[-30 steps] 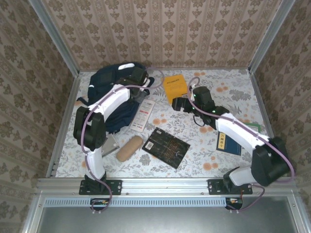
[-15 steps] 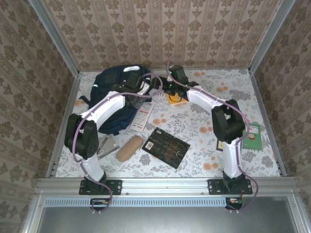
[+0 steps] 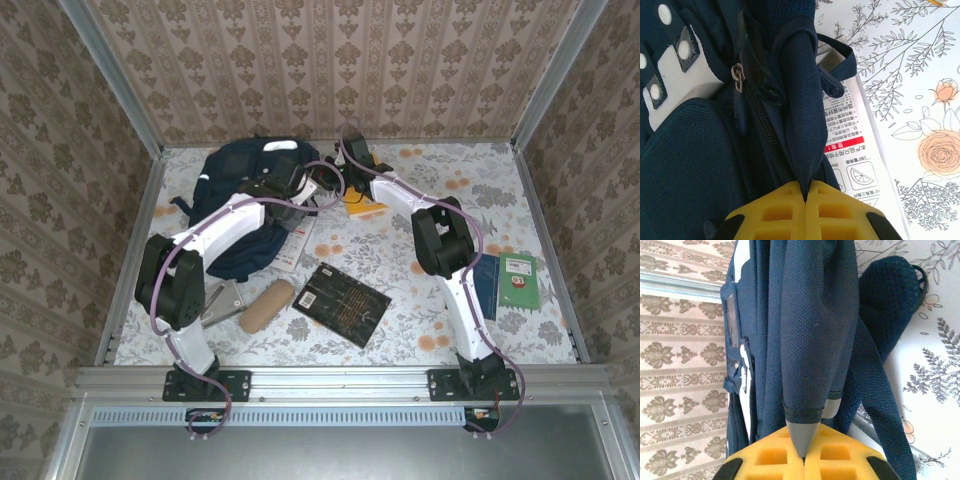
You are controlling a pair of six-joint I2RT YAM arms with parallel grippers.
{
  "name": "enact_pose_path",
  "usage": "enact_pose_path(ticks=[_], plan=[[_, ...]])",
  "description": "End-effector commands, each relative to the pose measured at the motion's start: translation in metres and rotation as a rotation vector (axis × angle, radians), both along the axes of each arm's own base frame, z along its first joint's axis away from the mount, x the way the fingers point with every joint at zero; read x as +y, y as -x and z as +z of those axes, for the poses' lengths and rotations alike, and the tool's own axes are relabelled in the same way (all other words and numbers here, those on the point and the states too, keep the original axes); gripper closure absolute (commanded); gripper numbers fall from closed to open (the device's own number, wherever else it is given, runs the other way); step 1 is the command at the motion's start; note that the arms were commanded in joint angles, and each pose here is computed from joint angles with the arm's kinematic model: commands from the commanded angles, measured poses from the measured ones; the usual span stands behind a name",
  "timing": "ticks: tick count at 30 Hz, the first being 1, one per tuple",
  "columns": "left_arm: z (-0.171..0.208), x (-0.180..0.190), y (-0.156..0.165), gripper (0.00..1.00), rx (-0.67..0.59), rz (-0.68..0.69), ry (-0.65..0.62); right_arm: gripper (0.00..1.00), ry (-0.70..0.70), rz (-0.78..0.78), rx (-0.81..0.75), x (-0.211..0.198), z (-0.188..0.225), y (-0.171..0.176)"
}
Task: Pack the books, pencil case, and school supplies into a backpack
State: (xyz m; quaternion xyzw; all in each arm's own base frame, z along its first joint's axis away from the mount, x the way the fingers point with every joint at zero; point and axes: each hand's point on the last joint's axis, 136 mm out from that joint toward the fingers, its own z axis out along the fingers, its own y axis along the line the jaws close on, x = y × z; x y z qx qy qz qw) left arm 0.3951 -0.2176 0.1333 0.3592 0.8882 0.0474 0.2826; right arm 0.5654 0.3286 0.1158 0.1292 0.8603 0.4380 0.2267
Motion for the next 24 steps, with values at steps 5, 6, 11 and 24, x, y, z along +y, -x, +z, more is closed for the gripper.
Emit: enact_pose_path(ticks=[5,6,11,24], plan=[[0.04,0.026,-0.039,1.0,-0.169,0.099,-0.013,1.0,-0.086,-0.021,-0.126,-0.019,0.073,0.007],[0.04,0.029,-0.042,1.0,-0.169,0.106,-0.016,1.0,-0.087,-0.025,-0.133,-0.022,0.077,0.01],[0.034,0.045,-0.051,1.0,-0.167,0.154,-0.036,1.0,-0.108,-0.029,-0.129,-0.028,0.08,0.031],[0.016,0.058,-0.032,0.73,-0.101,0.259,0.039,1.0,-0.125,-0.038,-0.07,-0.01,0.071,0.083]])
